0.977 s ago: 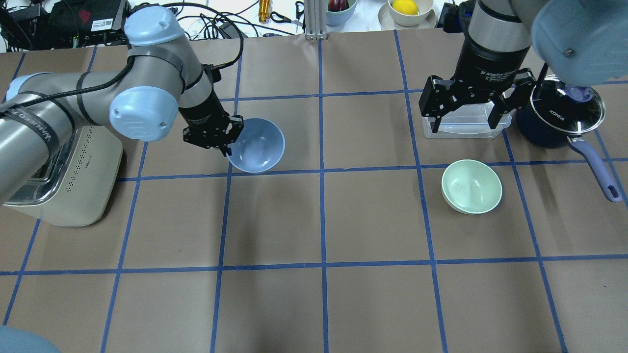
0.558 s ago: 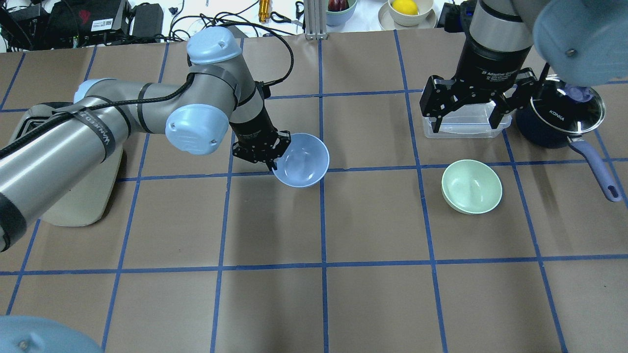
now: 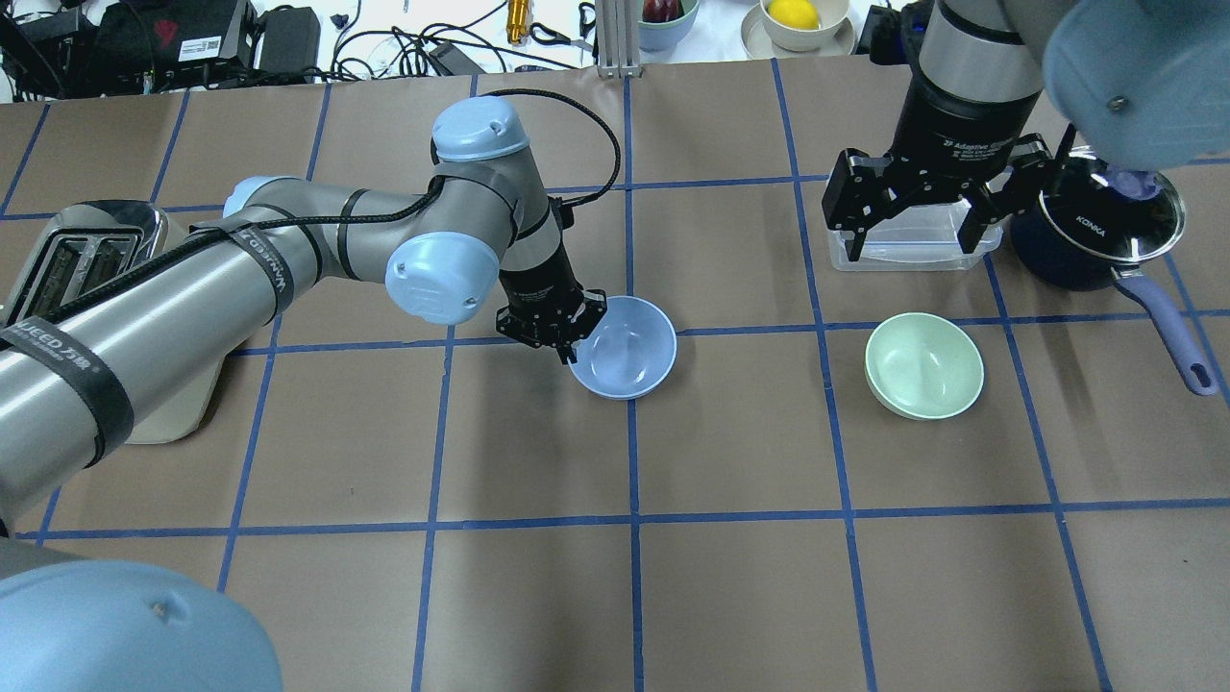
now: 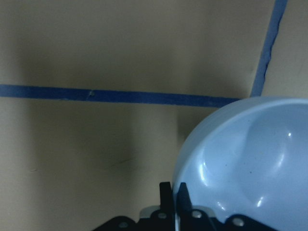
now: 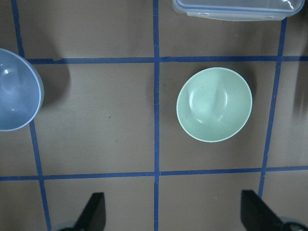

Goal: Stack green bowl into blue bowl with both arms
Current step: 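Release the light blue bowl and raise the left gripper away, then lower the right gripper onto the pale green bowl rim and grasp it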

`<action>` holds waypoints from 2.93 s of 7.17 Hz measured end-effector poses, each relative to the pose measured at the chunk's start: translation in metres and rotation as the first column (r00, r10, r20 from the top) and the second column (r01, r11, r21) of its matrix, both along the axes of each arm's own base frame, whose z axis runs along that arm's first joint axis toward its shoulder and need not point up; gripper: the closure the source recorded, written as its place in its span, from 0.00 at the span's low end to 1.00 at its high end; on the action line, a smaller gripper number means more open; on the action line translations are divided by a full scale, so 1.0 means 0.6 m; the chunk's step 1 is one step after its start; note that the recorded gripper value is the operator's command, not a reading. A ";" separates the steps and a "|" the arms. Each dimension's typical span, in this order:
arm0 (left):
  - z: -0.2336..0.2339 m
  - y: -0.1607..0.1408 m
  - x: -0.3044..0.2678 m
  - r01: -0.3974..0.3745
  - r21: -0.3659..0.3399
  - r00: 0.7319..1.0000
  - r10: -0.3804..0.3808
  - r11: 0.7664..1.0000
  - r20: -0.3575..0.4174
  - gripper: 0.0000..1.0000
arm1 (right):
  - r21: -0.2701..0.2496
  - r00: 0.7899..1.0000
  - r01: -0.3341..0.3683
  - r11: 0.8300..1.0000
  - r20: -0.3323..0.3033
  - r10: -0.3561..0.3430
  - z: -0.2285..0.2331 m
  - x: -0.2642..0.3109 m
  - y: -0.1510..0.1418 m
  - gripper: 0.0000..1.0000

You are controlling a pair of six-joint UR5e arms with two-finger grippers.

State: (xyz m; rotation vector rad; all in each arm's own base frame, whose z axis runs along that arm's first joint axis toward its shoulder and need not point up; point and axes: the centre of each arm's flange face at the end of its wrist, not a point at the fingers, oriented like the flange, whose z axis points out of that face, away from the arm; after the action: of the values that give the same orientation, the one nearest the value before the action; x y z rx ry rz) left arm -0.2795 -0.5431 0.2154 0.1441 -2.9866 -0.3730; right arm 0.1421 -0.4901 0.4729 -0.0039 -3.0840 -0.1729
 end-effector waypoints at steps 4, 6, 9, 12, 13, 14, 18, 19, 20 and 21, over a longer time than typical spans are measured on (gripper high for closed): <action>0.029 -0.018 0.005 0.002 -0.099 1.000 -0.001 0.995 0.015 0.00 | 0.001 1.000 0.005 1.000 0.001 -0.005 -0.001 0.000 0.000 0.00; 0.096 -0.039 0.051 0.031 -0.154 0.997 -0.020 0.988 0.069 0.00 | 0.003 1.000 0.013 1.000 0.002 -0.013 -0.009 0.000 -0.003 0.00; 0.211 -0.085 0.181 0.098 -0.144 0.990 -0.083 0.985 0.112 0.00 | 0.026 1.000 0.006 1.000 -0.006 -0.005 -0.080 -0.007 -0.045 0.00; 0.220 -0.097 0.221 0.122 -0.129 0.985 -0.104 0.984 0.137 0.00 | -0.012 0.996 0.034 0.999 -0.082 -0.035 -0.246 -0.054 -0.097 0.00; 0.214 -0.096 0.222 0.123 -0.122 0.985 -0.106 0.985 0.138 0.00 | -0.032 0.994 0.048 0.998 -0.097 -0.051 -0.317 -0.065 -0.096 0.00; 0.210 -0.095 0.222 0.124 -0.117 0.984 -0.108 0.985 0.138 0.00 | -0.042 0.990 0.075 0.996 -0.119 -0.080 -0.371 -0.072 -0.090 0.00; 0.199 -0.093 0.222 0.125 -0.101 0.984 -0.110 0.987 0.138 0.00 | -0.033 0.956 0.233 0.972 -0.175 -0.235 -0.429 -0.078 -0.068 0.08; 0.198 -0.093 0.221 0.125 -0.099 0.984 -0.111 0.987 0.138 0.00 | -0.016 0.953 0.244 0.970 -0.183 -0.243 -0.438 -0.078 -0.064 0.38; 0.197 -0.092 0.221 0.125 -0.097 0.984 -0.112 0.987 0.138 0.00 | 0.004 0.951 0.248 0.969 -0.191 -0.243 -0.454 -0.079 -0.065 0.83; 0.197 -0.092 0.220 0.126 -0.096 0.984 -0.112 0.987 0.138 0.00 | 0.020 0.950 0.246 0.969 -0.203 -0.237 -0.464 -0.080 -0.066 1.00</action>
State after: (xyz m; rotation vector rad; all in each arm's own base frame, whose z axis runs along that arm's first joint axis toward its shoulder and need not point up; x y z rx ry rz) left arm -0.1473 -0.5982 0.3335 -0.0214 -3.1462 -0.2271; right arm 0.0941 -0.5296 0.1942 -0.3757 -2.8692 -0.2368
